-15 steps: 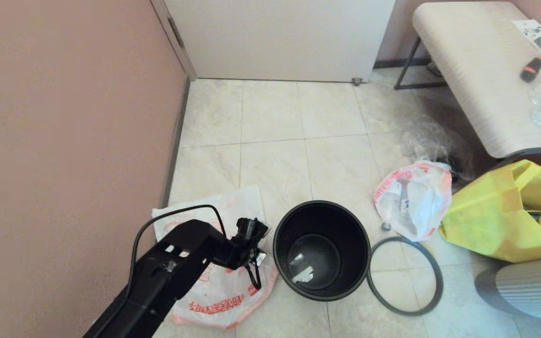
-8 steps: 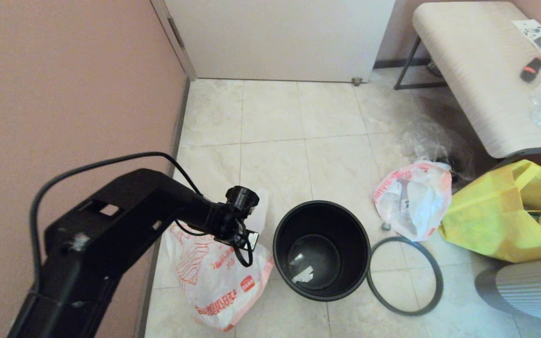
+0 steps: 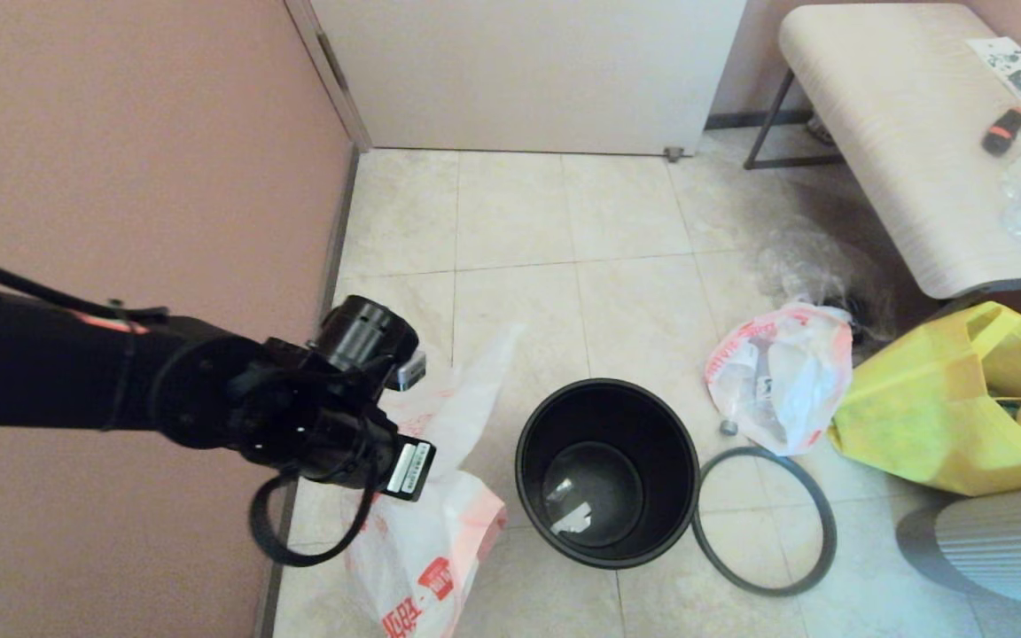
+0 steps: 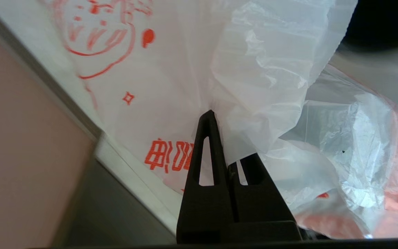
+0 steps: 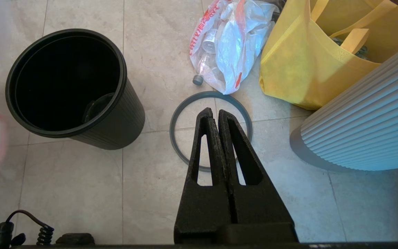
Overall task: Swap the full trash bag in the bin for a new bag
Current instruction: Pick up a new trash bag, then put the new garbage bag on the trash can
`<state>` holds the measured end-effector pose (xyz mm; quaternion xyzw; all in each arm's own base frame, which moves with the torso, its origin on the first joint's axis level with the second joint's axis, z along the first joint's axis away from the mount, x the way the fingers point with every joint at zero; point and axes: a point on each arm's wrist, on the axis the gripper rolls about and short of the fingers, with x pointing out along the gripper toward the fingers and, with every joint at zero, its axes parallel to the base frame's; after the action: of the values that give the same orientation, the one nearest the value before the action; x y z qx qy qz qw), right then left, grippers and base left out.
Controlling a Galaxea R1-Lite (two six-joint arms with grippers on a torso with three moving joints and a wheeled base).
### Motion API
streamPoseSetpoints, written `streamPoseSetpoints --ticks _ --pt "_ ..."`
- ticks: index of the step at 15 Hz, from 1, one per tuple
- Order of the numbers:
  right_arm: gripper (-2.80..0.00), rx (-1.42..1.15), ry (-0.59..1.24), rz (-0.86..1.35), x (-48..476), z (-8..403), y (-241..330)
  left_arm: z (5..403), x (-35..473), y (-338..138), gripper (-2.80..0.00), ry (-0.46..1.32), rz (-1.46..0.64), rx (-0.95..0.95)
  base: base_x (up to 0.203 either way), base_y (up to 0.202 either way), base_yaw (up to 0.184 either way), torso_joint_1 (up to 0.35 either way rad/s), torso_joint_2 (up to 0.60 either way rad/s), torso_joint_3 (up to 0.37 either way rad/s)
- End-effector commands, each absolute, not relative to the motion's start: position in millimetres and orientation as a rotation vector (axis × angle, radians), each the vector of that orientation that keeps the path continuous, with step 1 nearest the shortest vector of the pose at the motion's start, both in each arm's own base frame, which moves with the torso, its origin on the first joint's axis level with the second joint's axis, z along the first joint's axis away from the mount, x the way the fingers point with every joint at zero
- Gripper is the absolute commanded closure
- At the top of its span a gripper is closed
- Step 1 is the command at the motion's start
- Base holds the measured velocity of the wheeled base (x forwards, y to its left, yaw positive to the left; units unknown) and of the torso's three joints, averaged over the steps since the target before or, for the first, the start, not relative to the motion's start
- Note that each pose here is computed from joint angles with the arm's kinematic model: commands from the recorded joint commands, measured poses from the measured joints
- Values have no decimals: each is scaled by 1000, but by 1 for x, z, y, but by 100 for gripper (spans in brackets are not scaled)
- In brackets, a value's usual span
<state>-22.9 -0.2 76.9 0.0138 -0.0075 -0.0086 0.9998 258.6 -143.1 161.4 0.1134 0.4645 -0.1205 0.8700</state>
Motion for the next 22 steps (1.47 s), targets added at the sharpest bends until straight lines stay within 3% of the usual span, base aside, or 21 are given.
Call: streamPoseSetpoints --ticks 1,8,13,18,22 --pt "0 28 -8 -17 -22 75 0 206 217 -125 0 908 -335 184 0 0 0 0 0 0" --pt "0 28 -8 -17 -22 75 0 276 137 -106 0 933 -681 121 0 0 0 0 0 0" --pt "0 28 -8 -17 -22 75 0 326 112 -107 0 931 -991 28 0 0 0 0 0 0" --pt "0 28 -8 -17 -22 75 0 341 111 -111 0 964 -1188 -80 0 0 0 0 0 0" --pt "0 28 -8 -18 -22 75 0 316 148 -129 0 1124 -1165 -161 0 0 0 0 0 0"
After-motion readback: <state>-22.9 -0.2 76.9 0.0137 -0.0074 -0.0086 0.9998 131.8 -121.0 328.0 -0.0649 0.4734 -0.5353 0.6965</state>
